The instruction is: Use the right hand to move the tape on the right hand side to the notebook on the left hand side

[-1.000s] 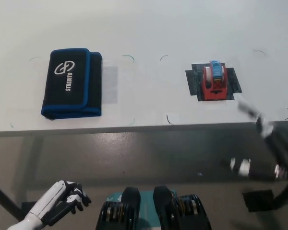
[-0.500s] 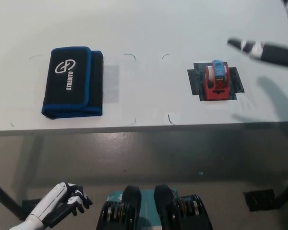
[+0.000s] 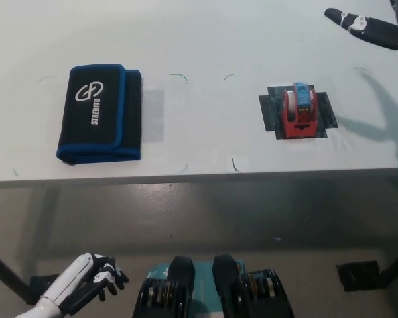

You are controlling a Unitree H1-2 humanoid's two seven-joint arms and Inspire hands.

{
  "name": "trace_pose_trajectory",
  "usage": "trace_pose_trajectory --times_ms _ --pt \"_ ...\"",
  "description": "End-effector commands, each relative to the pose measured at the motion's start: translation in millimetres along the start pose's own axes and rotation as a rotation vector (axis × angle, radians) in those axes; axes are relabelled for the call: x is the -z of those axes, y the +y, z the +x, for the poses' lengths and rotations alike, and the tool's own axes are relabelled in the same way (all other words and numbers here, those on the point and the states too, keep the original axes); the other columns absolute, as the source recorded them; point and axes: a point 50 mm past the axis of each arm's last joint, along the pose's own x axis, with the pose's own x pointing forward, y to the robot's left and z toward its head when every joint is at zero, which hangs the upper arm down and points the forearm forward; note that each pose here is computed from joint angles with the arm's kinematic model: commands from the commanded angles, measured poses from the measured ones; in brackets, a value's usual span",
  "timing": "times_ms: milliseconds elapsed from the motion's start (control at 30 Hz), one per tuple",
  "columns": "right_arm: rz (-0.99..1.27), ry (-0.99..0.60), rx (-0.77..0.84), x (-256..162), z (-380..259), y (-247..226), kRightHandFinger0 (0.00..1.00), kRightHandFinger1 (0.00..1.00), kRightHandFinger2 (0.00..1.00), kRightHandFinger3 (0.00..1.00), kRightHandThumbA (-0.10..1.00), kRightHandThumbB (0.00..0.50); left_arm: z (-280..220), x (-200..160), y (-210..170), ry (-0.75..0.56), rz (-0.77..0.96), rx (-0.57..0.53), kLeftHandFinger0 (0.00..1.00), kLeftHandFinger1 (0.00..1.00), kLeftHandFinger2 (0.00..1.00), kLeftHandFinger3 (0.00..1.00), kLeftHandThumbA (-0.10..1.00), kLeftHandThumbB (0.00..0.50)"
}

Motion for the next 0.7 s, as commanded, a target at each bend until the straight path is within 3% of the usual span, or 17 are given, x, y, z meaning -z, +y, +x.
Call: trace_pose_trajectory --times_ms 0,67,100,267,367,433,467,667 --pt "0.138 -0.047 0.014 -19 24 -8 1.0 1.0 1.0 1.0 1.0 0.382 -2 -4 4 -0.025 0.005 -0.012 0.39 0.41 0.51 0.64 0.87 0.14" --pt "0.187 -0.037 0.005 -12 26 -7 1.0 1.0 1.0 1.0 1.0 0.362 -2 -5 4 -0.026 0.014 -0.014 0.39 0.41 0.52 0.64 0.87 0.137" --pt "0.226 -0.027 0.0 -3 26 -3 1.0 1.0 1.0 1.0 1.0 0.326 -3 -6 4 -0.023 0.018 -0.013 0.4 0.42 0.52 0.64 0.87 0.138" --pt "0.262 0.029 0.015 24 22 1 1.0 1.0 1.0 1.0 1.0 0.333 -2 -7 4 -0.032 0.011 -0.011 0.4 0.42 0.51 0.64 0.85 0.117" --pt "0.25 0.108 0.026 52 13 10 1.0 1.0 1.0 1.0 1.0 0.239 -2 -6 3 -0.041 0.004 -0.017 0.4 0.42 0.51 0.63 0.83 0.112" --pt "0.268 0.133 0.021 62 11 18 1.0 1.0 1.0 1.0 1.0 0.262 -4 -6 5 -0.042 0.011 -0.027 0.4 0.41 0.5 0.63 0.82 0.109" --pt "0.274 0.151 0.019 67 11 20 1.0 1.0 1.0 1.0 1.0 0.302 -4 -6 6 -0.043 0.016 -0.028 0.41 0.41 0.5 0.63 0.84 0.107" --pt "0.401 0.215 -0.007 103 2 49 1.0 1.0 1.0 1.0 1.0 0.313 -6 -6 8 -0.058 0.032 -0.049 0.38 0.39 0.47 0.59 0.84 0.09"
